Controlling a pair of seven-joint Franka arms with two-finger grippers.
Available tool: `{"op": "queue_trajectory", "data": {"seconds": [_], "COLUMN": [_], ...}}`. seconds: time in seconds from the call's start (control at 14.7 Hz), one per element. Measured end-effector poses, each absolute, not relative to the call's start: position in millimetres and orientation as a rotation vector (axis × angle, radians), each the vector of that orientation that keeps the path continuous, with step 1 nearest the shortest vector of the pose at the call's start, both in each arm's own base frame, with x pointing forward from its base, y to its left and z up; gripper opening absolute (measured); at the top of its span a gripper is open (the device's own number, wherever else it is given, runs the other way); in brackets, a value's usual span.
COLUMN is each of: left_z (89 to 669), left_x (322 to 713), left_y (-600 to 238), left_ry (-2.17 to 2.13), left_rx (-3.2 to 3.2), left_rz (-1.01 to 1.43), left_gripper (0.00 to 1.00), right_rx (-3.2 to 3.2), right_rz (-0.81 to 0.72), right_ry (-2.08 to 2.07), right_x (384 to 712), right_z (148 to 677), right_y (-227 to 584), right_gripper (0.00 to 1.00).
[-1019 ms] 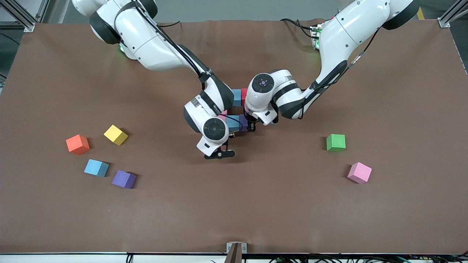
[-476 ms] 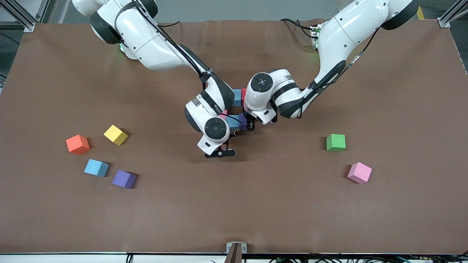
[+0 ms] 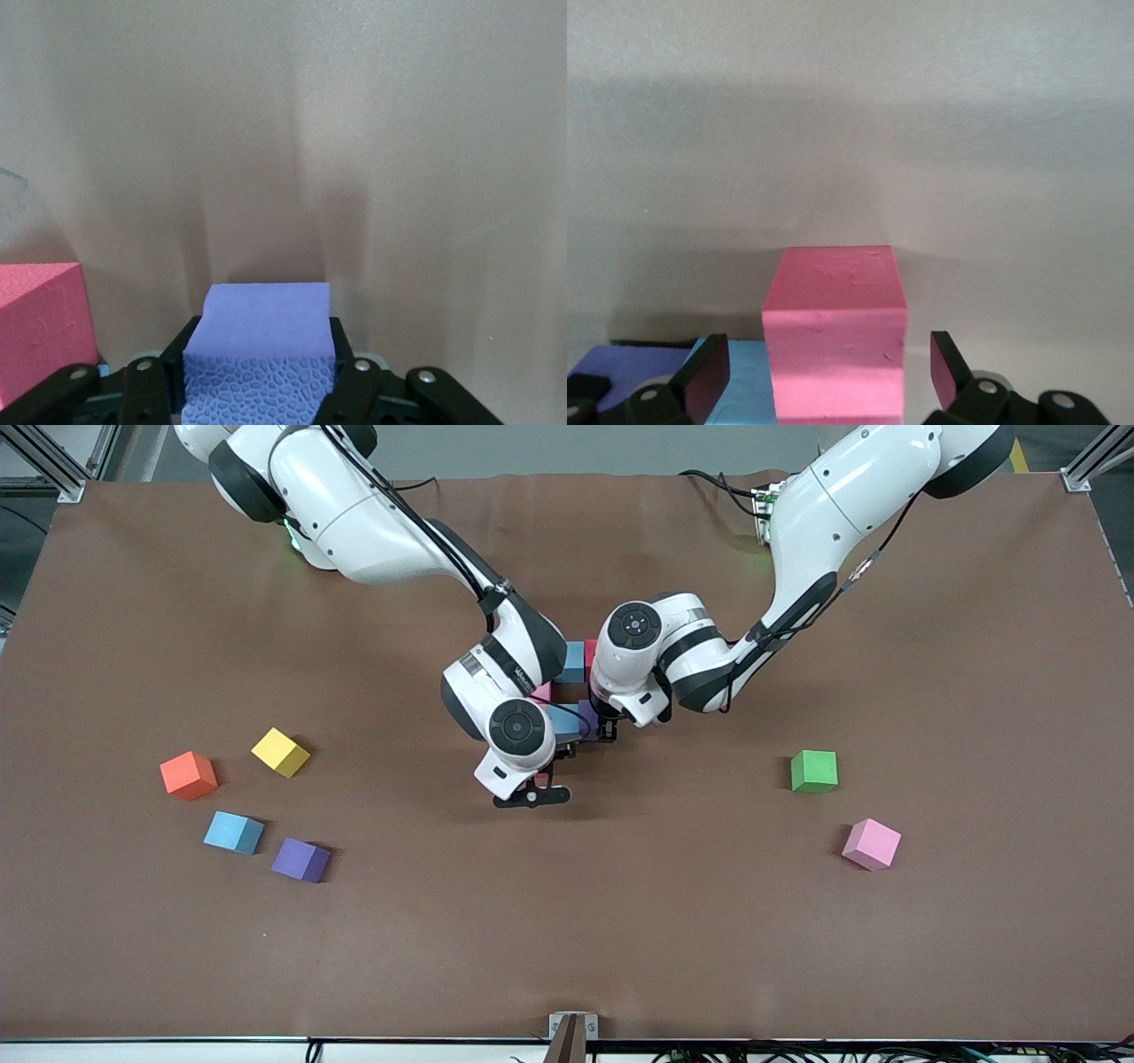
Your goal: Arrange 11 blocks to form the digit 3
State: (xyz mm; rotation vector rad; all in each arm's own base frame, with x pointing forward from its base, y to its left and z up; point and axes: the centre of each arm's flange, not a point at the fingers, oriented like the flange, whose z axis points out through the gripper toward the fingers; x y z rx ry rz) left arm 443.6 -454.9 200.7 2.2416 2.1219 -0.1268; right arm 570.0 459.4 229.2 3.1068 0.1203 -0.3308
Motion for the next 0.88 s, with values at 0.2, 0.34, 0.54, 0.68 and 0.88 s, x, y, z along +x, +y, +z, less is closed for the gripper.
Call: {"op": "queue_trajectory", "data": {"seconds": [0.2,0.34,0.54,0.68,0.88], "left_z": [200,200,201,207,239], "left_x": [443,443,445,447,443], "left_y": [-455,-455,-454,-455,-459], "left_ry": [2.122,2.123,2.124,2.119,2.109], "left_rx": [2.242,2.242,2.238,2.23,2.246], "left_rz": [-0.129,-0.129,-0.127,-0.126,-0.116], "left_gripper": [0.73,0.91,1.0,1.0,1.0], "right_rx": [3.109,3.106,3.106,3.104,3.089], "right_rz": [-0.304,-0.285,-0.262,-0.224,-0.196], "right_ry": [0.102,0.068,-0.024,-0.129,-0.319], "right_x": [577,588,613,637,676], "right_z": [253,276,319,342,353], "right_y": [451,436,396,352,268], "right_gripper": [1.0,1.0,1.0,1.0,1.0]}}
